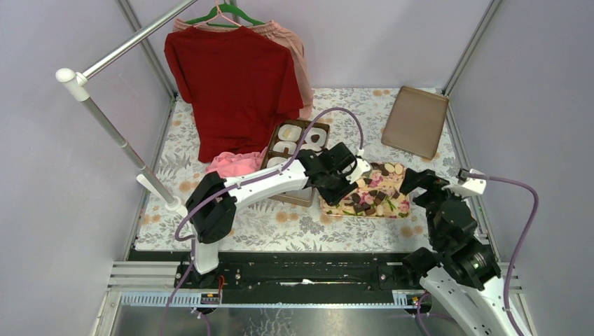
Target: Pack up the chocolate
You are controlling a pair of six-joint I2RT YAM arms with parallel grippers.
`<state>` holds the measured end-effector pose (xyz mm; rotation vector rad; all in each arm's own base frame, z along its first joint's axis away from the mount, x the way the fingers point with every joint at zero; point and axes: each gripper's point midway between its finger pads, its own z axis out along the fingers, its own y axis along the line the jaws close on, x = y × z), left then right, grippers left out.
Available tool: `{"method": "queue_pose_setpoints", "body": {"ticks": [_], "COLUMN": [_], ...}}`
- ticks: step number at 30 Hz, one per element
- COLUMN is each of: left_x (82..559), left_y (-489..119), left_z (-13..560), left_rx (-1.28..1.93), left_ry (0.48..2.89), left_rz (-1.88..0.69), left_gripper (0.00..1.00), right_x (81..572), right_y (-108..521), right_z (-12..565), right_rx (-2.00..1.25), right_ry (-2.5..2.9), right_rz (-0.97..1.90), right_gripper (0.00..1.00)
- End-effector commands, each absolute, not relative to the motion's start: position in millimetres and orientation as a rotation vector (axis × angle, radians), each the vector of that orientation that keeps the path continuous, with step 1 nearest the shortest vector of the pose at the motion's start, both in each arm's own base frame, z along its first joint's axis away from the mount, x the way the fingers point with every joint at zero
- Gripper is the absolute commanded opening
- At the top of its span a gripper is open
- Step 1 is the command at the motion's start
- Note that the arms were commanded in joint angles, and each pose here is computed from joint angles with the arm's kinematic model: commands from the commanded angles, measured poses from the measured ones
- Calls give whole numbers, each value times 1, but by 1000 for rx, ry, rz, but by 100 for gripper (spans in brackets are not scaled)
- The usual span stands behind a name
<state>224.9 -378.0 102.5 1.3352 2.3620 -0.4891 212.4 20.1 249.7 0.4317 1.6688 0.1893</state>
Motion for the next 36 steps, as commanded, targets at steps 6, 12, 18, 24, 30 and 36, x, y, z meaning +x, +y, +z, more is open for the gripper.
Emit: {"method": "queue_pose_setpoints", "body": {"ticks": [6,12,18,24,30,36], "left_x": [230,227,226,238,242,242], "left_y": [-379,-379,-386,-392,-398,-404], "left_z": [90,74,67,62,59,63], "left_rx": [1646,1703,1730,1725,1728,1729], "left_ry": [2223,2239,2234,2224,2216,2202], "left_rz": [-416,-419,-451,-413,-407,-442], "left_gripper": [48,48,48,48,48,44], "right_x": [187,185,183,183,183,183], "right_y": [-22,-25,-31,-30,-30,-29], "right_z": [280,276,277,276,277,276], "right_rx": [480,489,513,511,514,513], "right_ry": [1526,1506,1487,1489,1486,1489], "right_rz": [67,70,56,60,59,63], "right_gripper": [100,100,100,100,100,100]}}
